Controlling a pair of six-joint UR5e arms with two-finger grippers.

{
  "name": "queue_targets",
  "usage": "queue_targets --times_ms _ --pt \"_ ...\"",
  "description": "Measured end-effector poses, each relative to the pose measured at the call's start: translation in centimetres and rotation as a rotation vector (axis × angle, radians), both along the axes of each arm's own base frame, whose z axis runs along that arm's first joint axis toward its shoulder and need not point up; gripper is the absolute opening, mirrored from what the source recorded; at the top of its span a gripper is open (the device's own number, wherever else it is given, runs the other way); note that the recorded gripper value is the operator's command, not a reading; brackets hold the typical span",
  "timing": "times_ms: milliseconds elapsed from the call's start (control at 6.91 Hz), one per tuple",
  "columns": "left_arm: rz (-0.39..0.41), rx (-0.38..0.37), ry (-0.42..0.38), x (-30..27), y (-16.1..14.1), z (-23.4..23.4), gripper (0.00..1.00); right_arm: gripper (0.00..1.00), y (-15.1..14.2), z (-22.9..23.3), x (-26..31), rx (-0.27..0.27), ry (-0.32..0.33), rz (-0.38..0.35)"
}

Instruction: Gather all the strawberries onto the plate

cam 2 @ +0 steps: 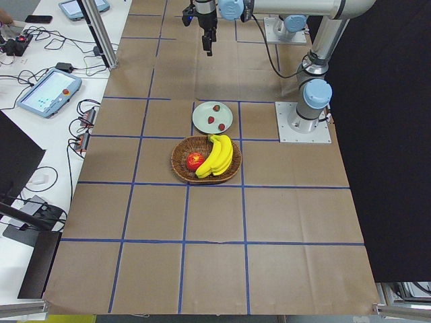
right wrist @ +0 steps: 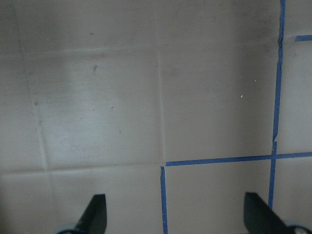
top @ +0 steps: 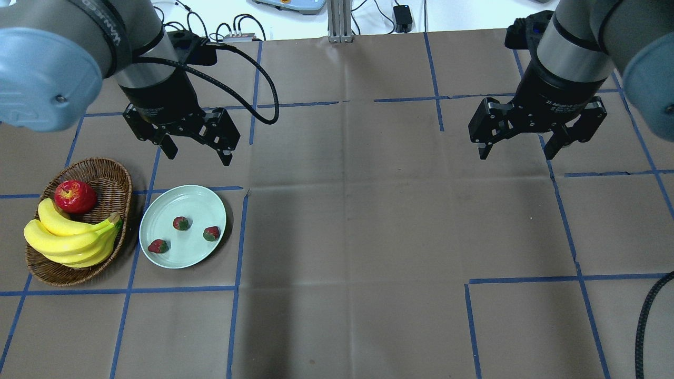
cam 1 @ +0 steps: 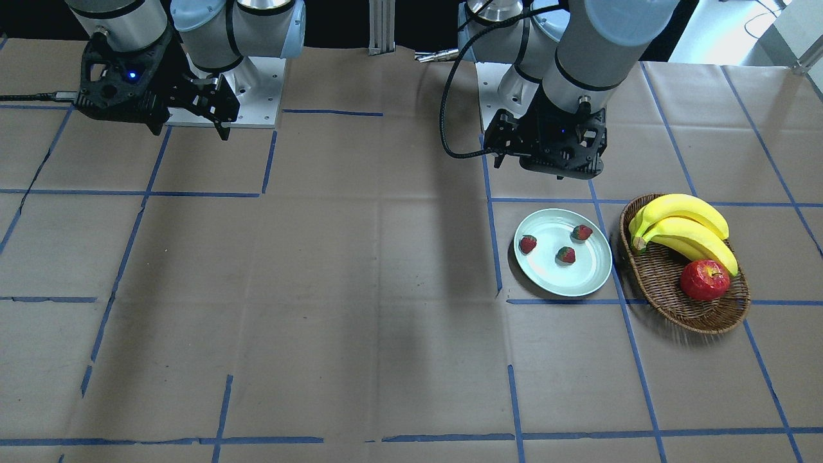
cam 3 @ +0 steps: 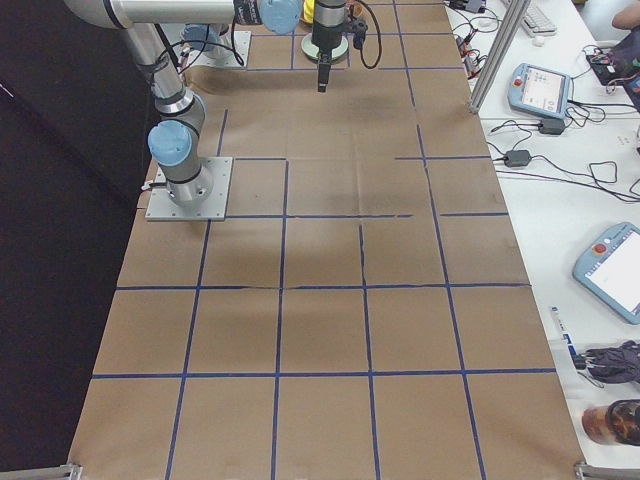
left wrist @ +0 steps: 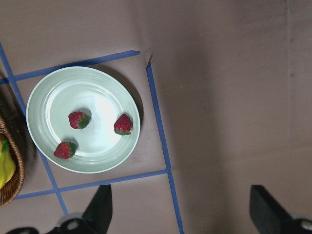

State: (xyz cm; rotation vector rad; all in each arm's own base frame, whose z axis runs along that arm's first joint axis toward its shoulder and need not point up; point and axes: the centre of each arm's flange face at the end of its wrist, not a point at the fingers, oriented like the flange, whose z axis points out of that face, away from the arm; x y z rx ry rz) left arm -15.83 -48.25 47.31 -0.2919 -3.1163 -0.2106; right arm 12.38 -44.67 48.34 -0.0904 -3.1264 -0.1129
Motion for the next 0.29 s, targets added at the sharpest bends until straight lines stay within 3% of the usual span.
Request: queue_targets --times_ms 289 --pt "-0.004 -0.012 -0.028 0.22 0.54 1.63 0.99 1.0 0.01 0.03 0.03 -0.001 0.0 0.0"
